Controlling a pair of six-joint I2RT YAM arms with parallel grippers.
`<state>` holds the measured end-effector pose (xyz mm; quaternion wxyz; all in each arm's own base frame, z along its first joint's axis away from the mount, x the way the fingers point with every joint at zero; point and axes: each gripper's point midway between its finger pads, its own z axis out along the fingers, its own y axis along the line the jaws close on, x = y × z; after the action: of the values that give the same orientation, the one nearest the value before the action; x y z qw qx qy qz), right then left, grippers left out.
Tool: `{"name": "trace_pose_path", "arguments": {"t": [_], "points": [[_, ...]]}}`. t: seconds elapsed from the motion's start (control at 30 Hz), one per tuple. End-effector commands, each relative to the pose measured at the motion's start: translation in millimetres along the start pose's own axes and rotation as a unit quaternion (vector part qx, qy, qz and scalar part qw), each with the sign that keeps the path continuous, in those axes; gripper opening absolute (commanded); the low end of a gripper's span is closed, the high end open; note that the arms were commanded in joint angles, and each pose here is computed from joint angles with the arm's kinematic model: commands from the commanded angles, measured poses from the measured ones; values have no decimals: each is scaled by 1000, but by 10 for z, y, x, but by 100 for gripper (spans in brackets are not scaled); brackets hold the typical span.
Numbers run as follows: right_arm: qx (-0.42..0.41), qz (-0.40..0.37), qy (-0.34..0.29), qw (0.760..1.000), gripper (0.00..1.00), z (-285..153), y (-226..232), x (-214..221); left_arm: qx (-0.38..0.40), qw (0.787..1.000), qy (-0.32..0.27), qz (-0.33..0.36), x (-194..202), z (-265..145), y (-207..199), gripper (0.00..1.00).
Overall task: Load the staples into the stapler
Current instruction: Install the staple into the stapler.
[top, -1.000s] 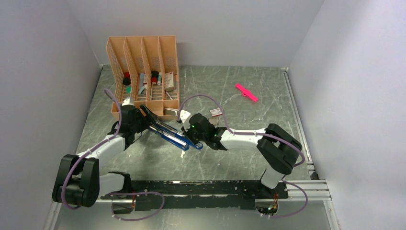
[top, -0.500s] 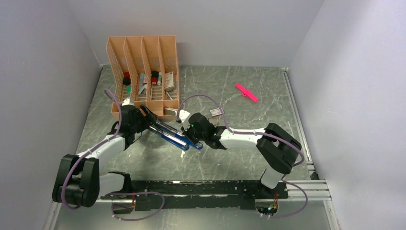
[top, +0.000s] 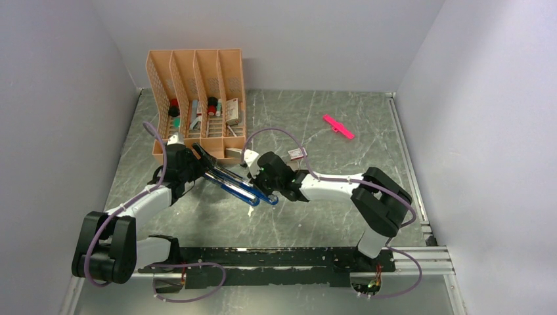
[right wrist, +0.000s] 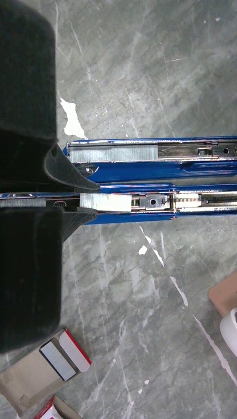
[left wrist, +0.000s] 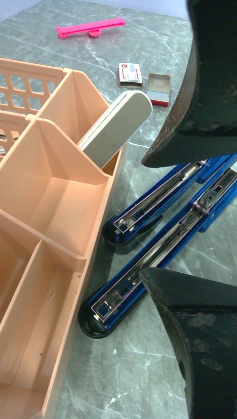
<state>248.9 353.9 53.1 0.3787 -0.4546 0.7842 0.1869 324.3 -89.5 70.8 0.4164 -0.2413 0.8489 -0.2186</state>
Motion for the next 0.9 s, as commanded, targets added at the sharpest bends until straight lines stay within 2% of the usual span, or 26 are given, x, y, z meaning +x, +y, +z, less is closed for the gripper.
{"name": "trace_pose_path", "arguments": {"t": [0.0,0.43,0.7,0.87], "points": [[-12,-8,35,999,0,-4,-19,149,21,1000,-8,1,-41,-8,-106,79],[-34,-14,53,998,0,54,15,214,19,1000,-8,2,-41,-8,-100,79],[-26,-8,40,999,26,20,-11,176,19,1000,-7,2,-39,-9,-100,79],[-36,-5,28,999,37,-7,18,122,19,1000,-7,2,-40,-9,-101,79]]}}
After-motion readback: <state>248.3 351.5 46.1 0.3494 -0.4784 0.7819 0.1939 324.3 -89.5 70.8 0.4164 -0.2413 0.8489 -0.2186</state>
